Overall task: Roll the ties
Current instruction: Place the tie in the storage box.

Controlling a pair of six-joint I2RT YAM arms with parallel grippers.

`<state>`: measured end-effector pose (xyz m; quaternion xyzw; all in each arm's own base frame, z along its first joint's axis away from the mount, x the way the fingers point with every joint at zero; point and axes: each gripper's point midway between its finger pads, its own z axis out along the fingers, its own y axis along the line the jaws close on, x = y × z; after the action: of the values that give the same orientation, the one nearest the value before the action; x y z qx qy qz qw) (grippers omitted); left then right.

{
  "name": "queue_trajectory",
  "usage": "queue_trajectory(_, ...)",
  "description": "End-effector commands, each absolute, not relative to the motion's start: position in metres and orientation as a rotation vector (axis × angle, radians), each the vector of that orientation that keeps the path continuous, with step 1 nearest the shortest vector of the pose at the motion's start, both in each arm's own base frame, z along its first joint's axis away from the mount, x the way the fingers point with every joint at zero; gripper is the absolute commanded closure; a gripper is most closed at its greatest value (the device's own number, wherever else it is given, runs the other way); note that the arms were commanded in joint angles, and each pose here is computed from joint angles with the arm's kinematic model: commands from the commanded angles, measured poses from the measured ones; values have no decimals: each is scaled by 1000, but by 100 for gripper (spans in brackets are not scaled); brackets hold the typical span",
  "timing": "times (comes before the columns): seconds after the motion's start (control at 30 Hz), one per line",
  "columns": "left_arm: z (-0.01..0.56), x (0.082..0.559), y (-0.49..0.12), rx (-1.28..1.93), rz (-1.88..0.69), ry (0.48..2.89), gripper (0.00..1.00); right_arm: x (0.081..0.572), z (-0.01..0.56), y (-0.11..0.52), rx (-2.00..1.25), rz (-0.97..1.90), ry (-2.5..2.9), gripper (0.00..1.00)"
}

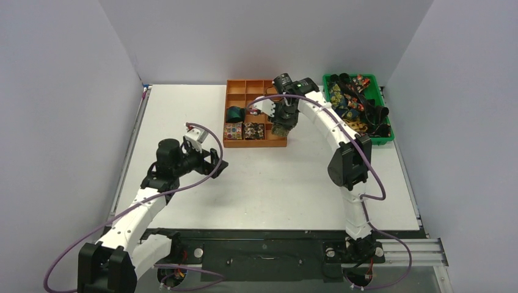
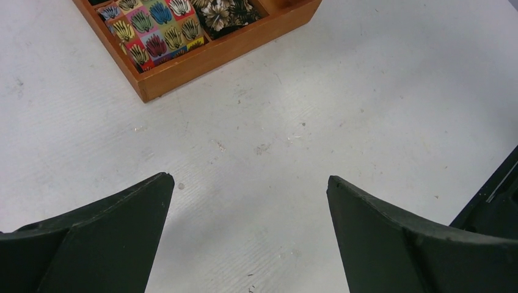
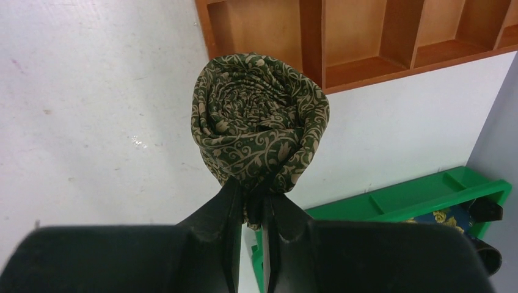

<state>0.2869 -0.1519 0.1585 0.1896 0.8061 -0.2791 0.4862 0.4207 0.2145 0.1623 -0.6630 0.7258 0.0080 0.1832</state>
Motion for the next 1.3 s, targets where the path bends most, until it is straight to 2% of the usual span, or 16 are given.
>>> queue_trajectory(0.0, 158, 282, -146, 387, -696, 1978, 3, 440, 163, 225, -1840, -77, 2010, 100)
queue_trajectory(0.8, 154, 283, -138, 355, -669, 2002, 3, 447, 69, 236, -1993, -146, 2061, 100)
queue_trajectory(0.97, 153, 285, -136, 360, -649, 2008, 3, 446, 85, 244, -1927, -132, 2064, 75)
queue_trajectory(1.27, 163, 300, -140, 460, -641, 2052, 3, 439, 147, 248, -1767, -96, 2027, 45)
